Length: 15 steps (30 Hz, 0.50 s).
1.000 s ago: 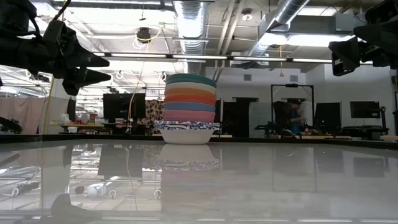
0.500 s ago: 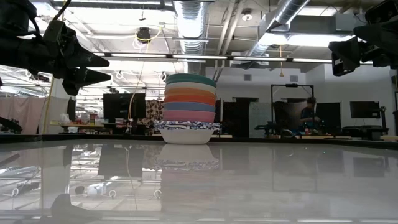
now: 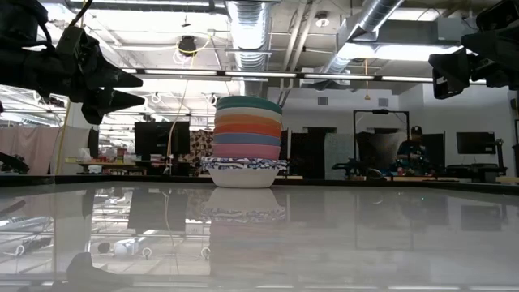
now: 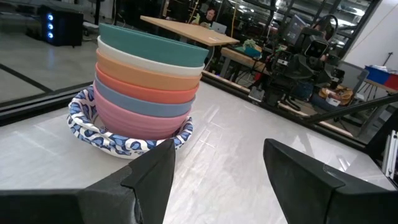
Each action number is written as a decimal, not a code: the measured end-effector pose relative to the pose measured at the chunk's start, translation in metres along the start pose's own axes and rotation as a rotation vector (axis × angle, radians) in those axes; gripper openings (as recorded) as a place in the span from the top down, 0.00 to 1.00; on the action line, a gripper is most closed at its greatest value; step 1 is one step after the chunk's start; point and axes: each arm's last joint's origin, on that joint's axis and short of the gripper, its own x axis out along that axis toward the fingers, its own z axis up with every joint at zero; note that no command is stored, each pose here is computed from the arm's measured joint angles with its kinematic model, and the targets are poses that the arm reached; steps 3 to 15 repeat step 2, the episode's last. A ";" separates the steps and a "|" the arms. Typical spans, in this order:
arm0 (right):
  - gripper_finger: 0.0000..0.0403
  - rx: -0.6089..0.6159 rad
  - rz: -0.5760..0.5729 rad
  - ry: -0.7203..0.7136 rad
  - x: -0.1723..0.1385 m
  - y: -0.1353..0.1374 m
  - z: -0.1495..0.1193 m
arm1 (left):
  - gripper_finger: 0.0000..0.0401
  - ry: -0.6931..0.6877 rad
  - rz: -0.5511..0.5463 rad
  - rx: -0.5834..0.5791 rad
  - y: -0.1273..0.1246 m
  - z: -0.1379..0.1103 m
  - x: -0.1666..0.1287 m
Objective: Nest bowls inside each other
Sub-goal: Return to Home Position
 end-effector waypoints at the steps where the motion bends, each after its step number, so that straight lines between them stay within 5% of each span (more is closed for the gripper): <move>1: 0.43 0.000 0.000 0.000 0.000 0.000 0.000 | 0.41 0.000 0.000 0.000 0.000 0.000 0.000; 15: 0.43 0.000 0.000 0.000 0.000 0.000 0.000 | 0.41 0.000 0.000 0.000 0.000 0.000 0.000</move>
